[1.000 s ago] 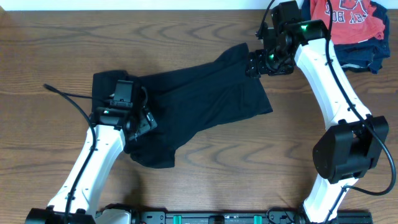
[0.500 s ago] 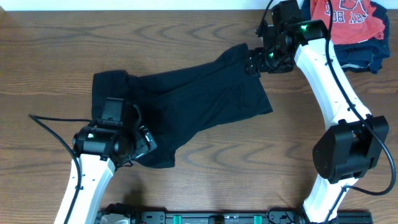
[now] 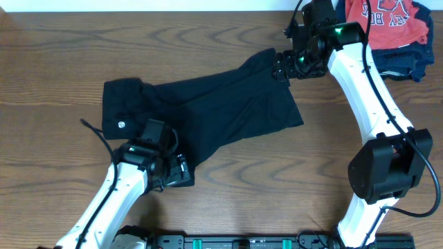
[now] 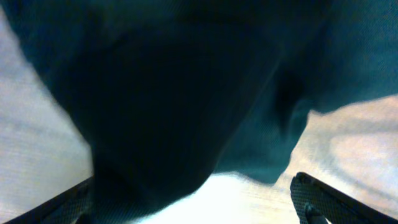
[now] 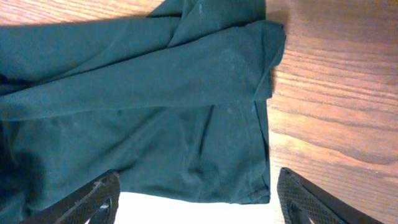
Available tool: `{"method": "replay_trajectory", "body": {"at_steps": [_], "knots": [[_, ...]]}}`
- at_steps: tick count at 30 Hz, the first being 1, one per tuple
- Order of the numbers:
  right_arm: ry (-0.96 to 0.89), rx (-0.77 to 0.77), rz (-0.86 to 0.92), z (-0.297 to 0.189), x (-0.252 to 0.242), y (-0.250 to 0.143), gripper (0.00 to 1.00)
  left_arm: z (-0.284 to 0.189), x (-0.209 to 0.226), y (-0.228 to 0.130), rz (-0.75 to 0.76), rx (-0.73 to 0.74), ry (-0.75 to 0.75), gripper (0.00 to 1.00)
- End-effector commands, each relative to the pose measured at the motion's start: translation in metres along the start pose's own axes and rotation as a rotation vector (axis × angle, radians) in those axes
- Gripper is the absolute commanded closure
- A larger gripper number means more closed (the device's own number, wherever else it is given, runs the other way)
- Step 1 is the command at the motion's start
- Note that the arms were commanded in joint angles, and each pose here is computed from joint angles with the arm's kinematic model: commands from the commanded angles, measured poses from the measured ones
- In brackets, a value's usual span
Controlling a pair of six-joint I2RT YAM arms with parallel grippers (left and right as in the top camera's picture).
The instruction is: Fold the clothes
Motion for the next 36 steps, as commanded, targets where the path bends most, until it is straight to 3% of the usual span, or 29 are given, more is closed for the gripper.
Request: {"method": "replay_trajectory", "body": {"at_steps": [1, 10, 13, 21, 23, 27, 31, 36], "knots": [[-0.001, 0.003, -0.023, 0.002, 0.002, -0.001, 0.21, 0.009, -0.004, 0.002, 0.048, 0.017, 0.002, 0.06], [-0.002, -0.009, -0.025, 0.002, 0.002, 0.001, 0.22, 0.032, -0.005, -0.008, 0.028, 0.186, 0.025, 0.15], [-0.002, -0.009, -0.025, 0.002, 0.002, 0.001, 0.22, 0.036, -0.005, -0.008, 0.026, 0.2, 0.039, 0.16], [-0.001, -0.007, -0.025, 0.002, 0.002, 0.001, 0.23, 0.043, 0.0, -0.013, 0.016, 0.25, 0.075, 0.29], [-0.001, -0.007, -0.025, 0.002, 0.002, 0.001, 0.22, 0.043, 0.0, -0.012, 0.017, 0.249, 0.075, 0.37], [-0.001, -0.007, -0.024, 0.002, 0.002, 0.001, 0.22, 0.043, -0.001, -0.012, 0.018, 0.244, 0.071, 0.67], [-0.009, 0.0, -0.014, 0.002, 0.001, 0.0, 0.32, 0.042, -0.002, -0.01, 0.029, 0.241, 0.067, 0.94], [0.01, 0.011, 0.012, 0.002, 0.003, -0.002, 0.34, 0.02, -0.011, -0.003, 0.035, 0.227, 0.053, 0.94]]}}
Point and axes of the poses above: each gripper's point midway between its finger pads, its own z axis out along the fingers, its own x axis along the line the jaws close on, y = z × x, the point moved 7 cm from there along -z, back along the fingers, and after that the axes turned 11 degrees about -z, right-handed, at the moved point
